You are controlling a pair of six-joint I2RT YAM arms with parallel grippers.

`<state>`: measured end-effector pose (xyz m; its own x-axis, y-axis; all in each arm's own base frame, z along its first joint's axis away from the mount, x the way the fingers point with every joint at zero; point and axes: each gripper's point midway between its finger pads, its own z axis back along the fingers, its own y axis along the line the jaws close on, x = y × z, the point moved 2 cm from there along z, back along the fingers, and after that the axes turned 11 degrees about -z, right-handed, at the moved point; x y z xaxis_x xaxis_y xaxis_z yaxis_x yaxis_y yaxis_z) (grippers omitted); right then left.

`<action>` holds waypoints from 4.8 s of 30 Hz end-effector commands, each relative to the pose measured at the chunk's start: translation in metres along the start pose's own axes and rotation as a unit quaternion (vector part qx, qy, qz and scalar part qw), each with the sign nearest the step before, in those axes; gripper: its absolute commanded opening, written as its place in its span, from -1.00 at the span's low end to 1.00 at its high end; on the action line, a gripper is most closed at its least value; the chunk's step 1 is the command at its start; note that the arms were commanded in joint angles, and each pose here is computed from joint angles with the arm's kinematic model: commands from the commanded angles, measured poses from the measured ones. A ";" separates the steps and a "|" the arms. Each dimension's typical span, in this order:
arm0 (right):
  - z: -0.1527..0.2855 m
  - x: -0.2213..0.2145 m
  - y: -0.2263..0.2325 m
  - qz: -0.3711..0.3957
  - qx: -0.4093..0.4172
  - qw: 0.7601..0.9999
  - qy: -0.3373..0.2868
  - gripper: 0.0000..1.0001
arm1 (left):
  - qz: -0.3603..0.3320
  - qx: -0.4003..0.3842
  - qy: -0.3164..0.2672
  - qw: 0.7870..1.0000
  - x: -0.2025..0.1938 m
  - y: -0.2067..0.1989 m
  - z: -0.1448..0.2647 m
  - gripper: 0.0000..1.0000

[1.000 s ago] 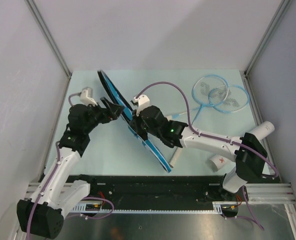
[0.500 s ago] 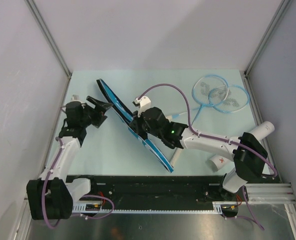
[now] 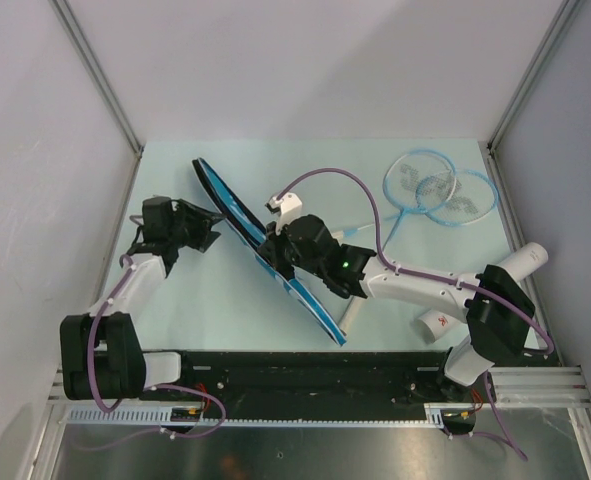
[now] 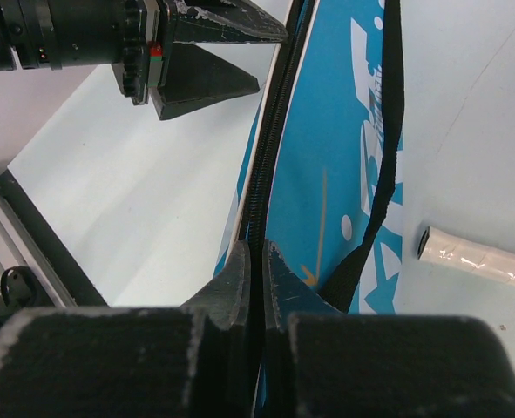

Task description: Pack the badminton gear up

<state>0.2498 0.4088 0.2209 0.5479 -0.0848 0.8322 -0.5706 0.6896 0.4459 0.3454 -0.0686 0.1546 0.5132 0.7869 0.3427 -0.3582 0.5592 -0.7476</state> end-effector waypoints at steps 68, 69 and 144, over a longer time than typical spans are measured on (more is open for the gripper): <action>0.003 0.018 0.004 -0.012 0.017 0.999 -0.027 -1.00 | 0.007 -0.093 0.054 0.994 -0.067 -0.034 0.035 0.22; 0.003 0.018 0.003 -0.013 0.016 0.999 -0.026 -1.00 | 0.005 -0.098 0.053 0.994 -0.067 -0.035 0.037 0.22; -0.103 0.040 0.028 0.013 -0.005 1.000 0.012 0.13 | -0.542 0.026 -0.099 0.834 0.006 -0.138 0.093 -0.99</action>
<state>0.2904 0.4908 0.2385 0.4781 -0.0078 0.8783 -0.6473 0.6727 0.3584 0.3235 -0.0876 0.2702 0.5017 0.0850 0.8608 -0.0120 0.9957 -0.0913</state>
